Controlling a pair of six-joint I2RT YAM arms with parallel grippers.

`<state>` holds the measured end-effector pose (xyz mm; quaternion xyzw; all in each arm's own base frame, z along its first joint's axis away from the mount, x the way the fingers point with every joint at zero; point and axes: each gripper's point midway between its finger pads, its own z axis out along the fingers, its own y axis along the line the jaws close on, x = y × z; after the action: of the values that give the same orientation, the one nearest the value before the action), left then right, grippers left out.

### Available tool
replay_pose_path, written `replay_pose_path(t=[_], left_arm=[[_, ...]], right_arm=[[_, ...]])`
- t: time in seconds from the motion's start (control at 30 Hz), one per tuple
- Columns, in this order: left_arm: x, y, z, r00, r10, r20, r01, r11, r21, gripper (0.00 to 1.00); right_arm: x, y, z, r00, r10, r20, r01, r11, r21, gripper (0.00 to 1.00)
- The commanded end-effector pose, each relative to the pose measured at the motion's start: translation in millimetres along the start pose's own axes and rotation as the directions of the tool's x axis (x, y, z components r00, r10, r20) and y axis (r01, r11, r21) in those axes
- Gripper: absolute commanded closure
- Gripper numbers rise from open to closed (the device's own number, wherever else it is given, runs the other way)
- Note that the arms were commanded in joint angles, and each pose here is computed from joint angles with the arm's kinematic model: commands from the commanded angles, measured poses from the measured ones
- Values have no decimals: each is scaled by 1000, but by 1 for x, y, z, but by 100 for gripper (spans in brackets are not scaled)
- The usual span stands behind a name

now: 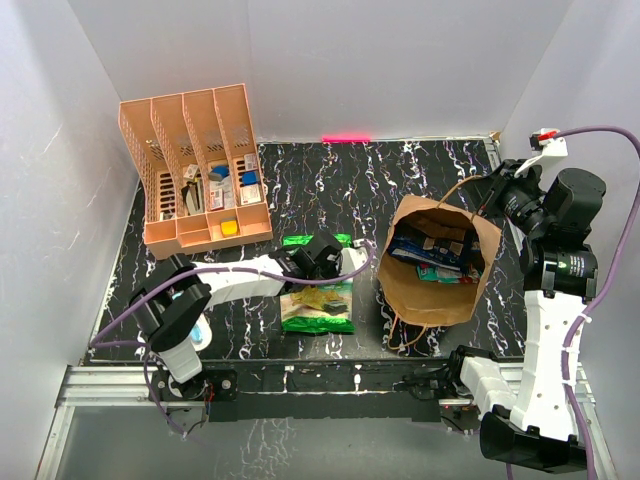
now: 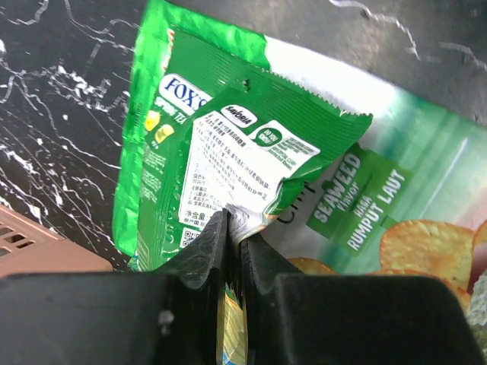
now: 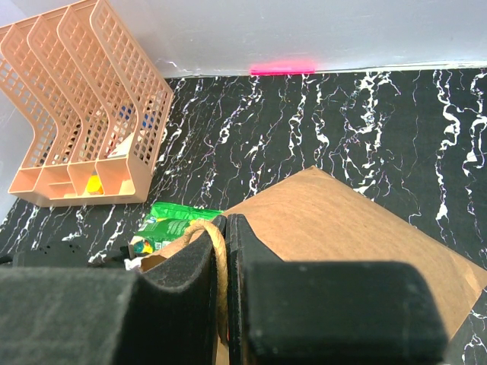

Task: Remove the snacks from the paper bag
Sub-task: Place the snack at the center of the board, then take out the snack from the paper bag.

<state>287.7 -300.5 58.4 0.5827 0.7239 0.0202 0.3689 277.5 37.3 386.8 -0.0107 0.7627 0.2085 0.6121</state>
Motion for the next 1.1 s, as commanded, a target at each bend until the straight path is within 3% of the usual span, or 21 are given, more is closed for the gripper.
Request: replay_pose_path(t=[0.0,0.47,0.53,0.63,0.8,0.97,1.07], left_arm=[[20,-13,-1,998,42,-42,-40,998,53,100],[25,-23,5,993,116,24,-117,990,78,99],[17,-21,0,994,94,59,-98,993,72,89],[4,-10,-17,995,41,86,-46,998,48,60],[-26,4,-79,973,-122,194,111,991,69,26],[-51,21,-151,898,-278,342,259,961,99,22],[-98,22,-199,765,-415,492,338,910,241,27]], right_arm=[[-21,9,-7,996,-62,66,63,998,-14,92],[-21,10,-6,996,-60,64,62,998,-21,92],[-22,10,-5,996,-60,63,62,998,-22,92],[-23,11,-5,996,-60,63,62,998,-26,92],[-25,13,-6,996,-64,66,66,997,-28,92],[-22,12,-5,996,-65,62,67,997,-33,92],[-19,12,-4,996,-62,61,65,997,-40,92]])
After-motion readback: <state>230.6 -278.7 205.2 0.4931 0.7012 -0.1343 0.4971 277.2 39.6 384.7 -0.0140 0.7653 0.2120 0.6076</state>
